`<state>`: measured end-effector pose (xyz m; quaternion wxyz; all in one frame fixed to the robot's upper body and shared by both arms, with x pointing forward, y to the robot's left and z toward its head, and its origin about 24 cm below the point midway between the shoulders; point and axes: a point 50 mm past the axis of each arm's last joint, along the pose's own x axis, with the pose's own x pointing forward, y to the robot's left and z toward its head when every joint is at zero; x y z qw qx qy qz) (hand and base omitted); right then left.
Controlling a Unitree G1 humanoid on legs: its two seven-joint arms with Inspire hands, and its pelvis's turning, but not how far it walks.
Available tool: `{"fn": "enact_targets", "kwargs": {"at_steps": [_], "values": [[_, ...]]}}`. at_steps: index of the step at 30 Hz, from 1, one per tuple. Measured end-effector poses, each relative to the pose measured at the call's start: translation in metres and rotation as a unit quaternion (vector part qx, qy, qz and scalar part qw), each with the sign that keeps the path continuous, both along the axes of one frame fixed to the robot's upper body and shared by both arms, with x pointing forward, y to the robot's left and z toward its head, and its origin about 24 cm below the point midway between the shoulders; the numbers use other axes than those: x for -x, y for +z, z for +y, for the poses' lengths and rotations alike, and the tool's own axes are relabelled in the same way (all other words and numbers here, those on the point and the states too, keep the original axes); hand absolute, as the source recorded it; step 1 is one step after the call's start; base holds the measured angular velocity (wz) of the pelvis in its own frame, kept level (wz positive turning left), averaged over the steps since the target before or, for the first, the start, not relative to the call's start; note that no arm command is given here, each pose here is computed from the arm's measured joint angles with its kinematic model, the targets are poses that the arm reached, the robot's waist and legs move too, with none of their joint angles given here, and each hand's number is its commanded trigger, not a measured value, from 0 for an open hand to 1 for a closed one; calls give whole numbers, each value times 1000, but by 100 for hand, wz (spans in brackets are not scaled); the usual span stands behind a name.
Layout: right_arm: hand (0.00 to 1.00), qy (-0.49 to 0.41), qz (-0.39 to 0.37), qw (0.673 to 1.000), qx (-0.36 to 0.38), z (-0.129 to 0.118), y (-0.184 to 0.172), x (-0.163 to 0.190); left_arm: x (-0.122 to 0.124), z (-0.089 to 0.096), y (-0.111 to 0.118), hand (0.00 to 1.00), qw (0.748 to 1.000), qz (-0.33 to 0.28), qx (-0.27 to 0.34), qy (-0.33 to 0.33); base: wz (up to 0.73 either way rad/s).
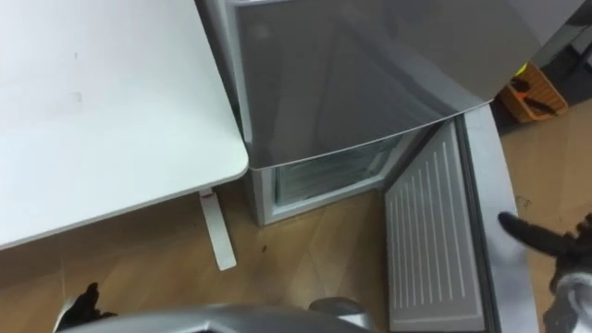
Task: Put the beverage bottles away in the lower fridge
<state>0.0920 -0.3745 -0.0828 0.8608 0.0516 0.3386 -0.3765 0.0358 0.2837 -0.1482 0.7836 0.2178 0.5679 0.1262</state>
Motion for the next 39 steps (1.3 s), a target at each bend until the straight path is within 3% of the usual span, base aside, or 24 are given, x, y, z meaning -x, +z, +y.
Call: {"fn": "enact_targets", "kwargs": {"at_steps": [16, 26, 39], "values": [[0, 99, -3, 990, -102, 33, -22, 7, -2, -5, -2, 0, 999, 8, 19, -25, -2], [0, 220, -22, 958, -180, 88, -35, -11, -6, -21, -8, 0, 997, 24, 44, -59, 0], [0, 195, -70, 958, -197, 97, -29, -15, -21, -33, -9, 0, 994, 10, 53, -96, -7]]}}
